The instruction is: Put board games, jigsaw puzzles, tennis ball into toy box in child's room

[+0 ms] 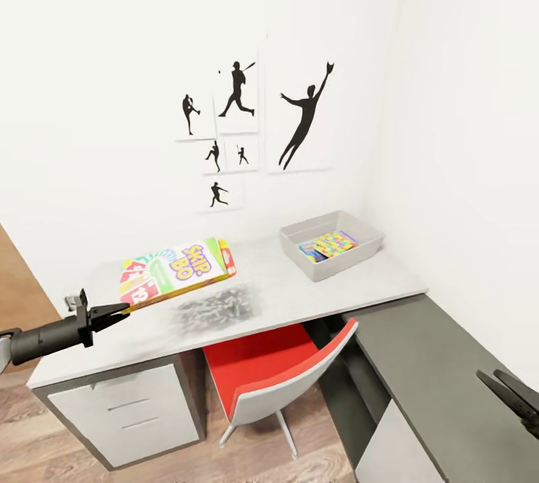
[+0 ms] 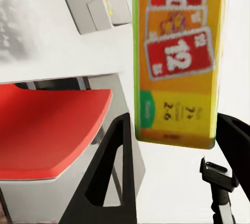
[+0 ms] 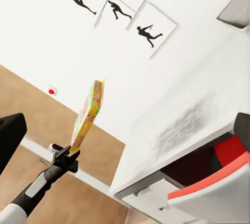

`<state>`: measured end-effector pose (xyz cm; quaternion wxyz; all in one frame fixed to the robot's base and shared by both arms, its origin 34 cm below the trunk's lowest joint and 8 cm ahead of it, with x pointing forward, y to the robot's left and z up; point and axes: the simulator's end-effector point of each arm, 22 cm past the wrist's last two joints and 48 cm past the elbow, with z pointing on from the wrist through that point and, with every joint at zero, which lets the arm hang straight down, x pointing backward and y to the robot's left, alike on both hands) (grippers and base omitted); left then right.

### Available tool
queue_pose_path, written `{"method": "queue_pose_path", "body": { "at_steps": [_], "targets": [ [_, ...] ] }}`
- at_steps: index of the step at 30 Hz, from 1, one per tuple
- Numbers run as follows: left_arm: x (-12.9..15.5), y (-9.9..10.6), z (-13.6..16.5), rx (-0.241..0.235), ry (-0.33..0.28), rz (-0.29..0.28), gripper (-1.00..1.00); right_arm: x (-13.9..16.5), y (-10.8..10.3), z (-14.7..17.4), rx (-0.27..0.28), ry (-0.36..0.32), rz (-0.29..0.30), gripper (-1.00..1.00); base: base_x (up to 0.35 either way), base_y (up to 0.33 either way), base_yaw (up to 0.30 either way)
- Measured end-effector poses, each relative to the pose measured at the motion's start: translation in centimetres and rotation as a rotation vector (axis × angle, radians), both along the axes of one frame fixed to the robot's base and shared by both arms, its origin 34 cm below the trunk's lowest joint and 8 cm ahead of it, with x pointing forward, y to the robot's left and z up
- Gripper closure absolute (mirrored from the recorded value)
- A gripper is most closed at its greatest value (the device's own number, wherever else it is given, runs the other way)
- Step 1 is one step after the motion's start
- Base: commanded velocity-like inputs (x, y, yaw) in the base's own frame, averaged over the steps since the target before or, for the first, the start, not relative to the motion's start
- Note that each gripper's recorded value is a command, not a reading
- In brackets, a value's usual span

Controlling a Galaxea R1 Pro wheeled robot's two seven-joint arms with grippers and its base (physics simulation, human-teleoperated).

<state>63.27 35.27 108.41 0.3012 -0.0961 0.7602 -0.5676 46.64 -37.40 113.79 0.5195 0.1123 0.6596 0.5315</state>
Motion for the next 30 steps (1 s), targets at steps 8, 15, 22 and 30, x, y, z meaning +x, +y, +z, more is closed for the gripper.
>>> {"method": "queue_pose_path", "body": {
  "at_steps": [8, 15, 22, 30],
  "targets": [
    [-0.1, 0.0, -0.1, 0.007, 0.000, -0.004, 1.00, 0.0, 0.1, 0.0, 0.002, -0.001, 0.002, -1.00, -0.103, 0.025, -0.267],
    [-0.2, 0.5, 0.0, 0.019, 0.001, -0.001, 1.00, 0.0, 0.2, -0.1, 0.003, 0.001, 0.001, -1.00, -0.008, 0.002, -0.276],
    [-0.2, 0.7, 0.1, 0.017, 0.000, 0.001, 1.00, 0.0, 0.3, 0.0, 0.004, -0.002, 0.002, -1.00, 0.000, 0.000, -0.097],
    [-0.4, 2.4, 0.5, 0.038, 0.000, 0.017, 1.00, 0.0, 0.3, -0.1, 0.004, 0.001, 0.002, -1.00, 0.022, 0.013, -0.121]
  ]
}}
